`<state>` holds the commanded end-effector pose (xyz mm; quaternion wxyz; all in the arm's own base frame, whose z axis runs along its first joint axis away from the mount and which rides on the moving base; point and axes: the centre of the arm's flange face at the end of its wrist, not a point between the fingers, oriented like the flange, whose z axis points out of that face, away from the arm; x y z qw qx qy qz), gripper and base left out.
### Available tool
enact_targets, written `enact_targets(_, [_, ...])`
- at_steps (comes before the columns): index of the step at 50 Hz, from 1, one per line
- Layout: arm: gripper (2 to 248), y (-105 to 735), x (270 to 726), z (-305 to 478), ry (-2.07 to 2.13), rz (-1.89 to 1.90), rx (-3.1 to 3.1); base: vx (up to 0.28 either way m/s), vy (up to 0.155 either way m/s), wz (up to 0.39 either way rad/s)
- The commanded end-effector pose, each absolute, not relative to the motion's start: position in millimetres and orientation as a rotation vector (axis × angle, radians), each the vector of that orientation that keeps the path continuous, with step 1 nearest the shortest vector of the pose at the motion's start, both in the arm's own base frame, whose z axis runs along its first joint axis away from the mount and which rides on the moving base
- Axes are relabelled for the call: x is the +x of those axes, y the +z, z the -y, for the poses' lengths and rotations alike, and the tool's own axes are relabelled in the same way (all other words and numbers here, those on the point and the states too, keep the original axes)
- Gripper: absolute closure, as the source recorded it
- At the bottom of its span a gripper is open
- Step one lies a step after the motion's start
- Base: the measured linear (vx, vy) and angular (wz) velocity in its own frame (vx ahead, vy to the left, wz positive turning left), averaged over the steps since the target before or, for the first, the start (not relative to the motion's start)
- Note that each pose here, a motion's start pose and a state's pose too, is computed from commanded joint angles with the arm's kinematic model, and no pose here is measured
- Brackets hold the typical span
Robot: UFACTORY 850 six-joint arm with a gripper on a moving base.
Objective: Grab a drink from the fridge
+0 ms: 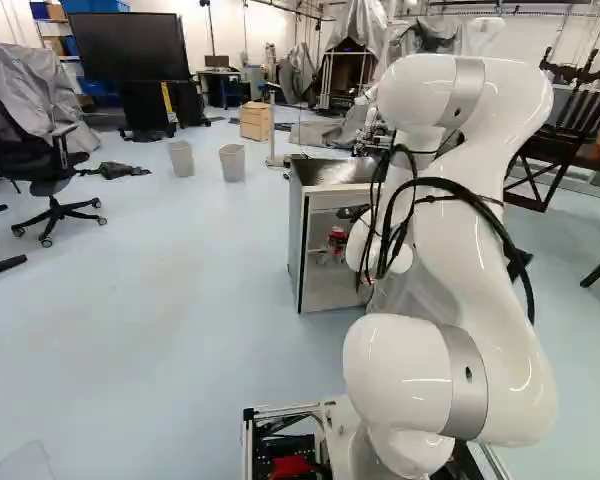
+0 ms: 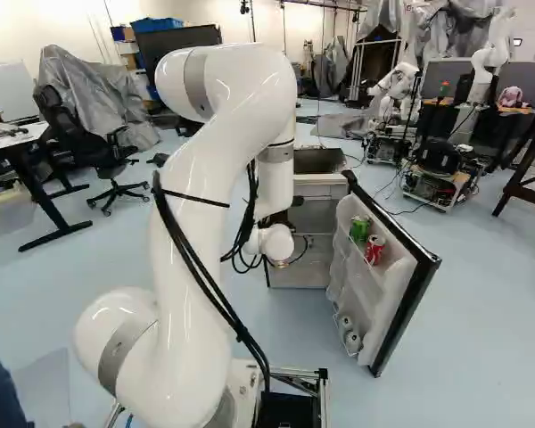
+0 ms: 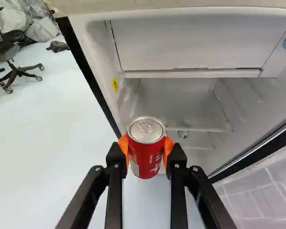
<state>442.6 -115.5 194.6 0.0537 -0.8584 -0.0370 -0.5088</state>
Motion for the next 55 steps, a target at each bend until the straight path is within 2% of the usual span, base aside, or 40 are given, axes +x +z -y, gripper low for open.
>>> enact_targets(19, [157,218.0,437.0,114.1,-1.591,0.122,-2.594,0.0,0.0,0.0])
enact_targets(55, [157,265.5,386.1,107.4,-1.652,0.102,-2.588,0.0,0.0,0.0])
